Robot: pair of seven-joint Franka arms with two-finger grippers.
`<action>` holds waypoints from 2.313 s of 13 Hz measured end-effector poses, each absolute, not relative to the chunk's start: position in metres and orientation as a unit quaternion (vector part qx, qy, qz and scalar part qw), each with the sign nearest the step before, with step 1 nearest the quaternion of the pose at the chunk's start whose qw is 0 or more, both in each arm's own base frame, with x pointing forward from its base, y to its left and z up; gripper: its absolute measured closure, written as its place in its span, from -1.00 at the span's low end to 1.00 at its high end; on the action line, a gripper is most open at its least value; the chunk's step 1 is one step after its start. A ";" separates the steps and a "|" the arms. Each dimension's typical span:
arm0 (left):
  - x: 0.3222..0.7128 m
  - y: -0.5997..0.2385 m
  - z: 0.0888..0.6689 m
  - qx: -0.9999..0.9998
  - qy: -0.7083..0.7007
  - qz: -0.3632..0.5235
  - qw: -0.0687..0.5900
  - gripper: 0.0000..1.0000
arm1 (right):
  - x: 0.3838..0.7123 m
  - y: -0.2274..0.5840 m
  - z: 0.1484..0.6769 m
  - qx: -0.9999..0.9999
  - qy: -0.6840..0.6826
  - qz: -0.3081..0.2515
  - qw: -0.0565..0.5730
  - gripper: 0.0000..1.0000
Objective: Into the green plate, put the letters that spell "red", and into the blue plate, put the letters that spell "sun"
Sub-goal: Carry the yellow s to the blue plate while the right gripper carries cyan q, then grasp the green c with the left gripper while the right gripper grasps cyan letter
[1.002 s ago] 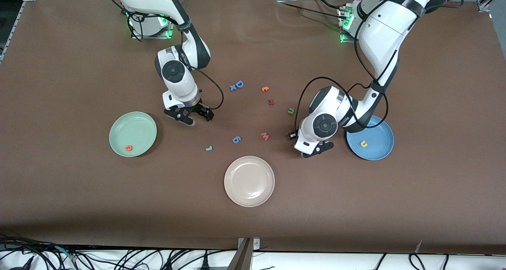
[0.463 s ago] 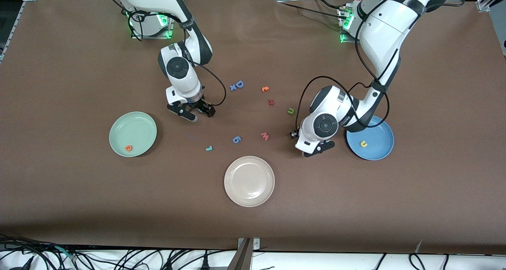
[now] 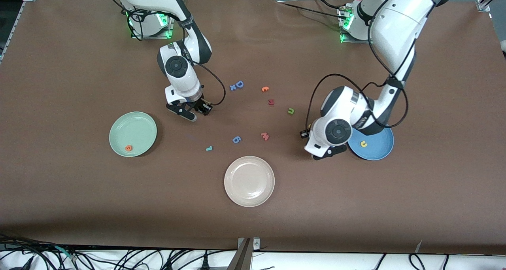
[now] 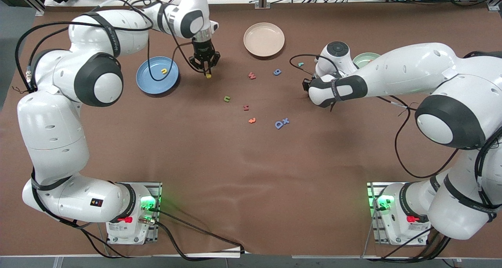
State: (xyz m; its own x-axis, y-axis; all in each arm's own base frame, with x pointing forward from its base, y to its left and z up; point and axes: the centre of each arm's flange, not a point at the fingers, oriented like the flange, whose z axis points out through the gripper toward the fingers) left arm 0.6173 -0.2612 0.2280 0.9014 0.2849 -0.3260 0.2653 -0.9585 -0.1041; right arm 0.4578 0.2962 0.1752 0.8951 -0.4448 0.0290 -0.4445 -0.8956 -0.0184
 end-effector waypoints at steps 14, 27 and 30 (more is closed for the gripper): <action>0.646 -0.063 0.195 -0.972 0.059 0.227 -0.001 0.40 | 0.523 0.268 0.231 -0.983 0.178 0.031 -0.035 0.43; 0.613 -0.235 0.274 -0.979 0.025 0.202 -0.022 -1.00 | 0.580 0.091 0.257 -0.996 0.019 0.051 -0.071 -0.10; 0.588 -0.287 0.275 -0.985 0.022 0.168 -0.032 -1.00 | 0.586 0.114 0.267 -0.997 0.020 0.036 -0.060 -0.78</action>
